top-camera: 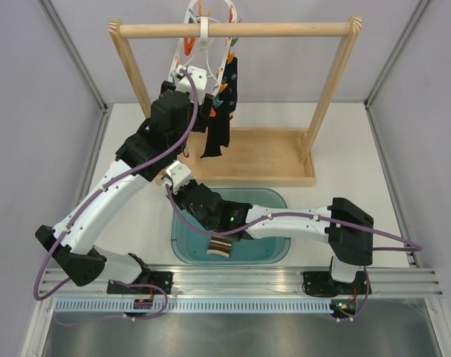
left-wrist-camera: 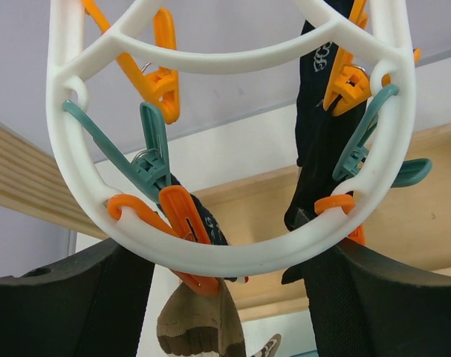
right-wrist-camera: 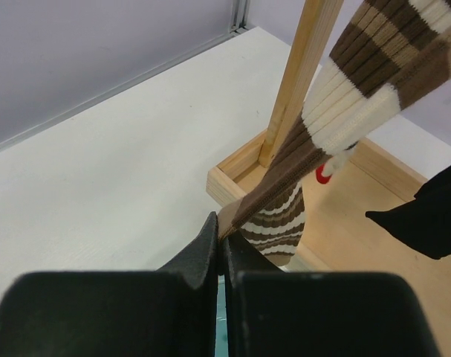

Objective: Remove the socks clipped to the hanger

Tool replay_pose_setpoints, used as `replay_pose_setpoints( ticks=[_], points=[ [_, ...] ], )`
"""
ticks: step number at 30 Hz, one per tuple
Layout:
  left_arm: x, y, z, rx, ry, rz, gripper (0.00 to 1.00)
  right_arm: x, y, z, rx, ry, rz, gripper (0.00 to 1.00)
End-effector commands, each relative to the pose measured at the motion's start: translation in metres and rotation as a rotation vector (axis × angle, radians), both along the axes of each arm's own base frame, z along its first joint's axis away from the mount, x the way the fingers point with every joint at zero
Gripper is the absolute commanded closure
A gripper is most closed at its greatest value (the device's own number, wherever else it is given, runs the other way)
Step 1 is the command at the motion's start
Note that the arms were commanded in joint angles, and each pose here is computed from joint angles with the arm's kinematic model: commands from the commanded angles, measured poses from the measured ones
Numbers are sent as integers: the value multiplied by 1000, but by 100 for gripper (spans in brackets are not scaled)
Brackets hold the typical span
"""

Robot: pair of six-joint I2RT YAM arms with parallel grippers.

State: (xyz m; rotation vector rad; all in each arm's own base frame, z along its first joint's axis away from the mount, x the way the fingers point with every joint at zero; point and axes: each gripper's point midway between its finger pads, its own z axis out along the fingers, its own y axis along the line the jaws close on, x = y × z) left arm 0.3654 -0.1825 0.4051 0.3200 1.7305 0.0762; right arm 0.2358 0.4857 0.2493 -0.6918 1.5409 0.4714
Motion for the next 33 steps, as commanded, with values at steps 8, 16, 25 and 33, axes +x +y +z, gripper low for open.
replay_pose_setpoints(
  ticks=[8,16,25,33],
  points=[
    [8,13,41,-15,-115,82,39,-17,-3,32,65,-20,30,99],
    [15,10,35,7,-107,92,50,-27,-4,38,69,-32,44,99],
    [18,9,32,14,-108,98,74,-32,-10,41,63,-43,36,99],
    [16,8,33,6,-112,86,98,-32,-10,39,60,-42,30,99]
  ],
)
